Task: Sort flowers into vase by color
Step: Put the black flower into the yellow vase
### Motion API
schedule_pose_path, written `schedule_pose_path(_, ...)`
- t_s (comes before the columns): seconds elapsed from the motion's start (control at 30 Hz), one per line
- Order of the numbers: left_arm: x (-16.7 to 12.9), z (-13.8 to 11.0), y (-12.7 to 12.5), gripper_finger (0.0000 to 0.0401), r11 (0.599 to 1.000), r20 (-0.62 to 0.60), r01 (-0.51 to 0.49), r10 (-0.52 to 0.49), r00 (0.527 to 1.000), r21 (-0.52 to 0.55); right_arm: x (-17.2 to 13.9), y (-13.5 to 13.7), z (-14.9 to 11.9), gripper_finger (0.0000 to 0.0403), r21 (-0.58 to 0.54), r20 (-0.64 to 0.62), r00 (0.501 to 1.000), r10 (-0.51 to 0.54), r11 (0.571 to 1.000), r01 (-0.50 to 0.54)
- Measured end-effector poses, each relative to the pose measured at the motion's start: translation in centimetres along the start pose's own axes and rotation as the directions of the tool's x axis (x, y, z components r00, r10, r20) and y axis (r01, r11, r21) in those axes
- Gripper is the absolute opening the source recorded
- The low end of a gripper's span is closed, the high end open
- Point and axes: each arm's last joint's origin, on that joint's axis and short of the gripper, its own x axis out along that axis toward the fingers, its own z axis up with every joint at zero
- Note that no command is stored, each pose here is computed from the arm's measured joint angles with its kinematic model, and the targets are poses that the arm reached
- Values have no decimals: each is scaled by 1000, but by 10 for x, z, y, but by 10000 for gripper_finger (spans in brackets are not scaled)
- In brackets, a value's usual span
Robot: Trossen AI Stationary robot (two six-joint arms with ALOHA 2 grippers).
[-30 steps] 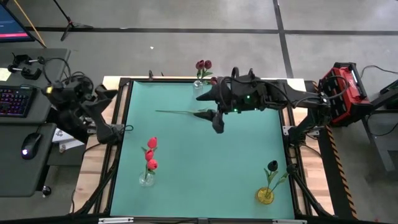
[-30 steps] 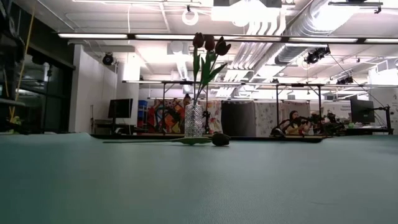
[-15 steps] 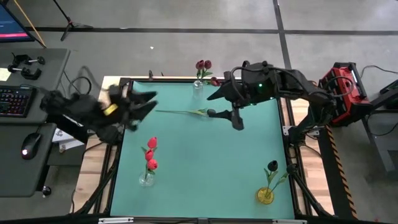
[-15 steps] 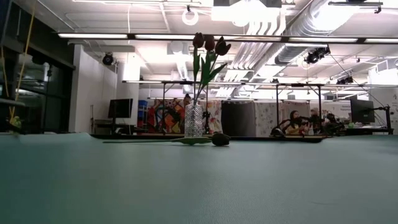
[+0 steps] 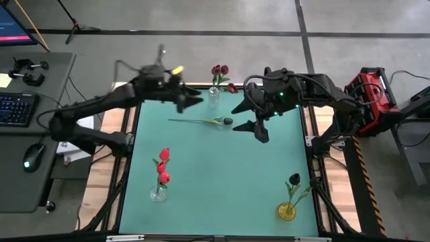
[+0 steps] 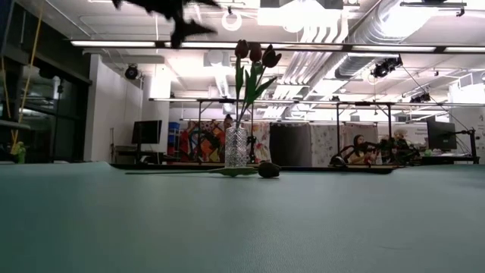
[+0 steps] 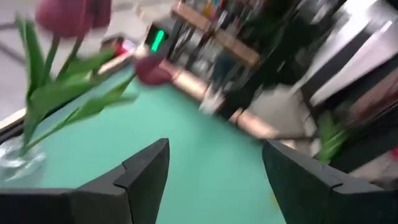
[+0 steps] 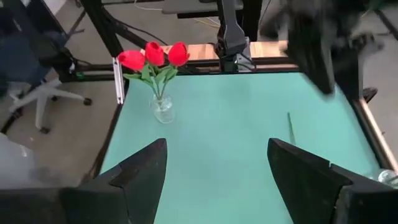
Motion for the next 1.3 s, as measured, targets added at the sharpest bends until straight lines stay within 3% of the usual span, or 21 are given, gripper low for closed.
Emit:
schedule_pose_path(0.2, 57, -33, 40, 242, 985, -229, -61, 98, 968, 160, 0, 0, 2, 266, 94, 20, 1000, 1, 996, -3)
schedule_pose_path(0.4, 94, -69, 70, 242, 944, -418, -18, 163, 894, 329, 0, 2, 6, 266, 161, 66, 998, 5, 987, -16)
schedule_pose_path(0.83, 147, -124, 120, 242, 812, -489, -24, 374, 788, 583, 0, 10, 12, 266, 187, 129, 990, -50, 982, 26)
schedule_pose_path(1.07, 152, -136, 129, 236, 809, -517, -38, 411, 751, 587, 0, 10, 12, 266, 199, 129, 990, -61, 979, 35)
schedule_pose_path(1.3, 152, -139, 127, 187, 811, -536, -22, 407, 740, 585, 0, 10, 12, 266, 183, 129, 990, -61, 982, 37)
